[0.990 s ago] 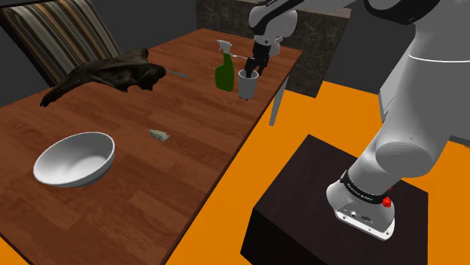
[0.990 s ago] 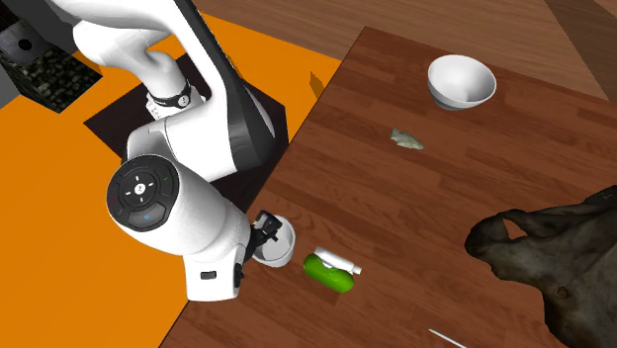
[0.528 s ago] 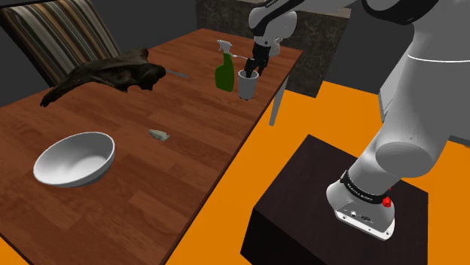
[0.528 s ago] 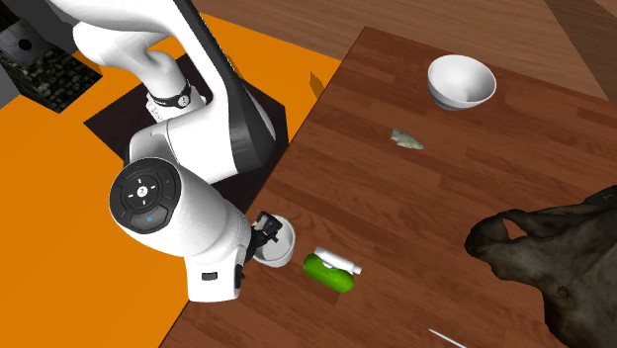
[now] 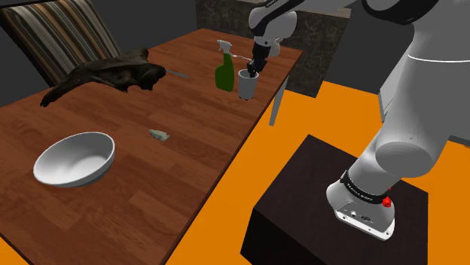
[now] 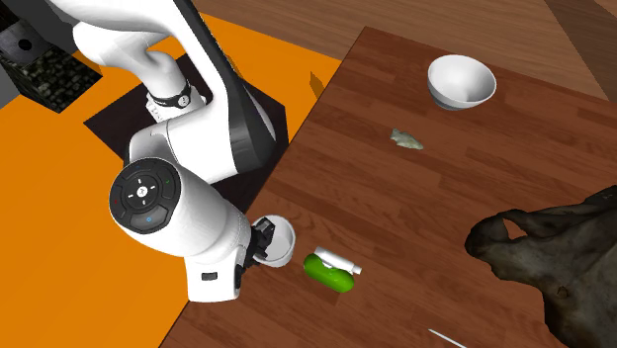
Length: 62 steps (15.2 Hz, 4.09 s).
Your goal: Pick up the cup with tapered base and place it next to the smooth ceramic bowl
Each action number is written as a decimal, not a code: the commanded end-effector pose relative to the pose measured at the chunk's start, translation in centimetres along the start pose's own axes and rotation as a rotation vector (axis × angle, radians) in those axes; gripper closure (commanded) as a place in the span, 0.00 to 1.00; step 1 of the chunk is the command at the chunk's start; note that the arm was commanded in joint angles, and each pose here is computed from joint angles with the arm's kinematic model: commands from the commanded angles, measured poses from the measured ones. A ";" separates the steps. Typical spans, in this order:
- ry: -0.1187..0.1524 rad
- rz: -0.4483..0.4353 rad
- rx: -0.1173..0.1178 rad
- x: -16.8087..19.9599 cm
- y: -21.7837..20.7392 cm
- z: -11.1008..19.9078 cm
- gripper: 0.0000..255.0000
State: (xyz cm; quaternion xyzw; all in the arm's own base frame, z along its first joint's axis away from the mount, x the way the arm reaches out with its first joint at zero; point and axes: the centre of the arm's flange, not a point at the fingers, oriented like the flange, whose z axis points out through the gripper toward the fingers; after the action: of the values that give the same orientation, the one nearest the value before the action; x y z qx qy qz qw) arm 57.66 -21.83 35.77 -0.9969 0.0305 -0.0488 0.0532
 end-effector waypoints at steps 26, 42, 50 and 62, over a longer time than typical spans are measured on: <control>0.000 0.000 0.000 1.2 -1.4 -12.5 1.00; 0.000 0.000 0.000 1.3 -4.7 -19.3 1.00; 0.000 0.000 0.000 -1.1 -15.0 -18.4 1.00; 0.000 0.000 0.000 -4.7 -30.4 -17.1 1.00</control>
State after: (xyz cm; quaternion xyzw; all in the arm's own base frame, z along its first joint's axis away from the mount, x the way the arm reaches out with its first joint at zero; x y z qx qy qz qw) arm 53.41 5.69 55.28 -0.9970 0.0295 -0.0485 0.0533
